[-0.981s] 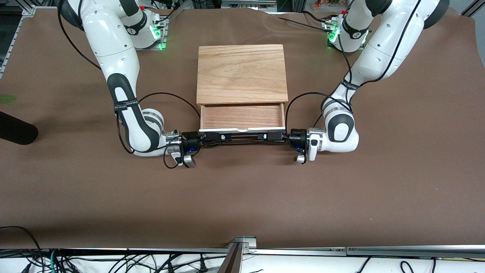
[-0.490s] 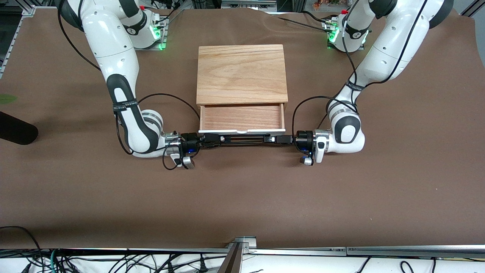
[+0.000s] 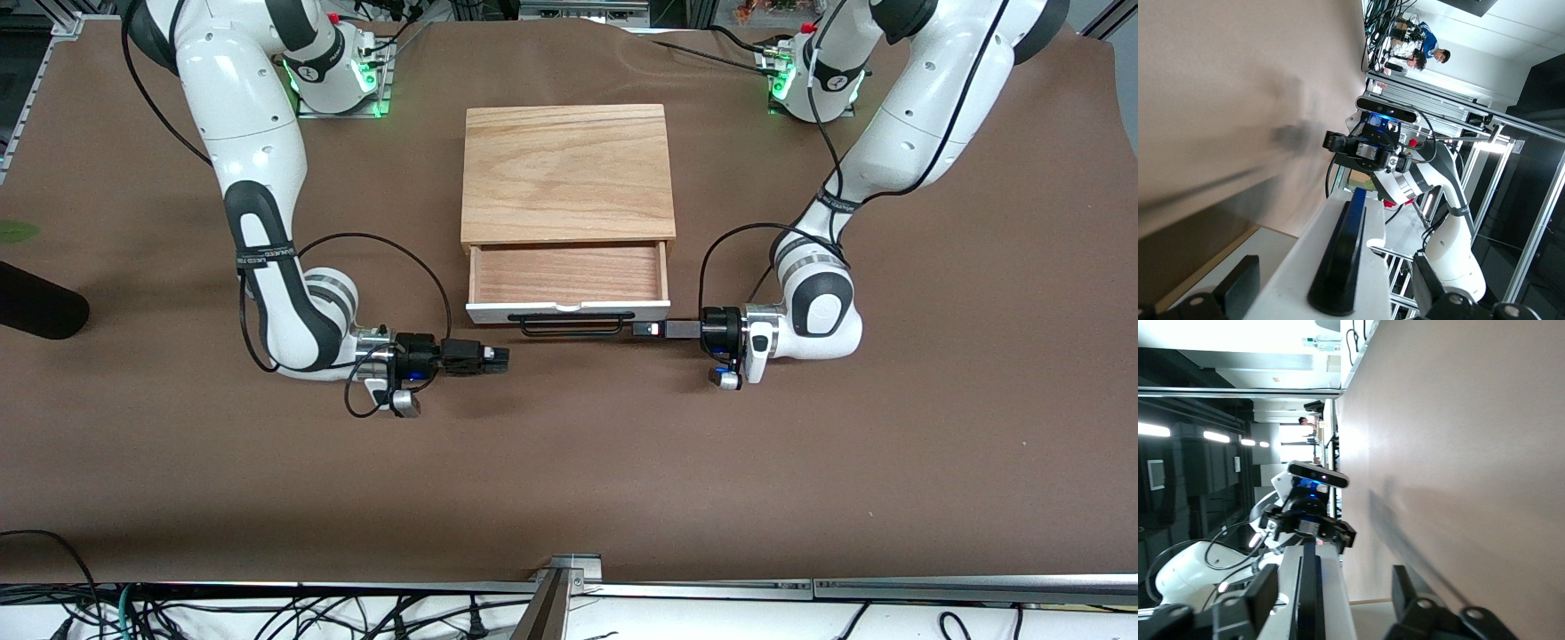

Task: Pull top drawer with both arms simultaneously
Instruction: 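Open both grippers and release the black handle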

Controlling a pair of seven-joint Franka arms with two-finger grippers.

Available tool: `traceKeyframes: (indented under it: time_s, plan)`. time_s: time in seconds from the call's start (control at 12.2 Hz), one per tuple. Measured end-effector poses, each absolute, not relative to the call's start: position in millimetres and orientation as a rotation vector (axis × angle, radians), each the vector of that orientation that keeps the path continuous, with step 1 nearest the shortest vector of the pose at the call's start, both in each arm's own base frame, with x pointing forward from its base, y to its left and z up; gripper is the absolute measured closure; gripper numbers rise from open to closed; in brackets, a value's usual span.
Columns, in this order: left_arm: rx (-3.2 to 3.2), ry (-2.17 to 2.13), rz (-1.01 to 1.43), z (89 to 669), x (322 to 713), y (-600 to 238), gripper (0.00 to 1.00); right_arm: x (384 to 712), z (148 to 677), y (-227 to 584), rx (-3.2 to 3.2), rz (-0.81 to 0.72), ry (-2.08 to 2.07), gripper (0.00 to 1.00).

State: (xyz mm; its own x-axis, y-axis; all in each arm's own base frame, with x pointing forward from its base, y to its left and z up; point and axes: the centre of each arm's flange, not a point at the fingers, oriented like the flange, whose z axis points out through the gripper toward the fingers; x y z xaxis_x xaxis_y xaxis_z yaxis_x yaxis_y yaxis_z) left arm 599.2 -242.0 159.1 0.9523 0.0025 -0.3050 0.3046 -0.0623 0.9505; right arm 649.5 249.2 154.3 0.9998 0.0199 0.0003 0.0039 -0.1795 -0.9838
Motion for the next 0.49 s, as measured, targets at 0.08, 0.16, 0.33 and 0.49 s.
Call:
traceKeyframes:
  time_s: [0.08,0.16,0.33,0.49]
  plan:
    - [1.640,0.228,-0.260,167.3,601.9,-237.7,0.00,656.5,159.2,238.5,-1.799,0.029,-0.034,0.03]
    - [1.677,0.208,-0.267,179.4,606.1,-229.2,0.00,666.7,169.4,222.3,-1.873,0.052,-0.052,0.00]
    - [1.764,0.164,-0.247,210.9,618.4,-199.7,0.00,690.6,211.1,181.6,-2.077,0.092,-0.107,0.00]
    - [1.880,0.103,-0.198,243.3,627.2,-160.4,0.00,704.3,266.3,145.8,-2.288,0.099,-0.171,0.00]
